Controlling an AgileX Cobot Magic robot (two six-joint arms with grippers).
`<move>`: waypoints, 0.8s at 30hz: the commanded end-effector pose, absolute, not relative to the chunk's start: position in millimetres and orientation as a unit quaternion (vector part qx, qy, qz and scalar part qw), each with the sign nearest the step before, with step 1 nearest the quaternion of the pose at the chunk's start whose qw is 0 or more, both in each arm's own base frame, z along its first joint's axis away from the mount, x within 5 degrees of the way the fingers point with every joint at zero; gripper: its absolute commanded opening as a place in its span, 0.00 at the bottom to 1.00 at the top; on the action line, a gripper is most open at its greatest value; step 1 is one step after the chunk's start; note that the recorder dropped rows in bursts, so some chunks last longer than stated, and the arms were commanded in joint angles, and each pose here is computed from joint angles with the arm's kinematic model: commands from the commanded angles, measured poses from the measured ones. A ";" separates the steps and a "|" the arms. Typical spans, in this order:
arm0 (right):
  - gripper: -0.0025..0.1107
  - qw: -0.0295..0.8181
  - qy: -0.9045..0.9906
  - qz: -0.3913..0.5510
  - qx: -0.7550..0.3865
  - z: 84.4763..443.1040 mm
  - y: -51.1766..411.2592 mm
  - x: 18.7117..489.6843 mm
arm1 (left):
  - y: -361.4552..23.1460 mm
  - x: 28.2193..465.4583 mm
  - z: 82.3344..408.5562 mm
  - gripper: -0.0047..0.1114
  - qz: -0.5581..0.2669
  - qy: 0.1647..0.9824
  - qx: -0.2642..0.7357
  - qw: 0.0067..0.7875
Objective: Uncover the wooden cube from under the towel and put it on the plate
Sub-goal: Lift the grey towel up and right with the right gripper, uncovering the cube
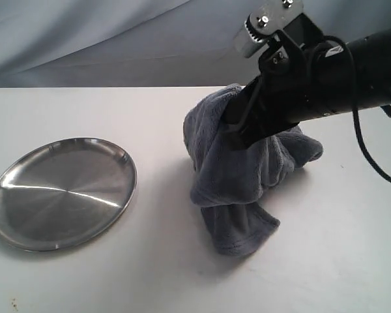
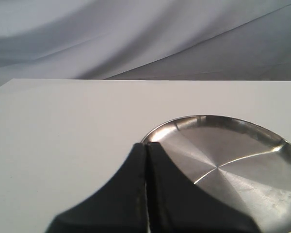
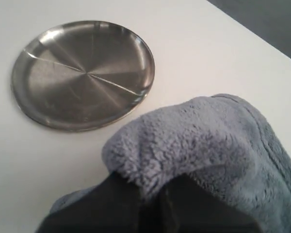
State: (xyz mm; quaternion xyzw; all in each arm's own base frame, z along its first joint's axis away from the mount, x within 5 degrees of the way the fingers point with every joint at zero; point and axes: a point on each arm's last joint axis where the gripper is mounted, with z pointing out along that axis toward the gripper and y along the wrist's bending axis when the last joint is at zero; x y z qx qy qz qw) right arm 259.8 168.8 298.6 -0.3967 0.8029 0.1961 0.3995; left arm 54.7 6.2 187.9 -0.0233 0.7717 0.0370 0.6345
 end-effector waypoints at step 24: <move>0.02 0.552 0.706 0.196 -0.398 373.8 151.1 222.0 | 6.3 54.7 189.3 0.04 0.037 0.766 -0.026 0.641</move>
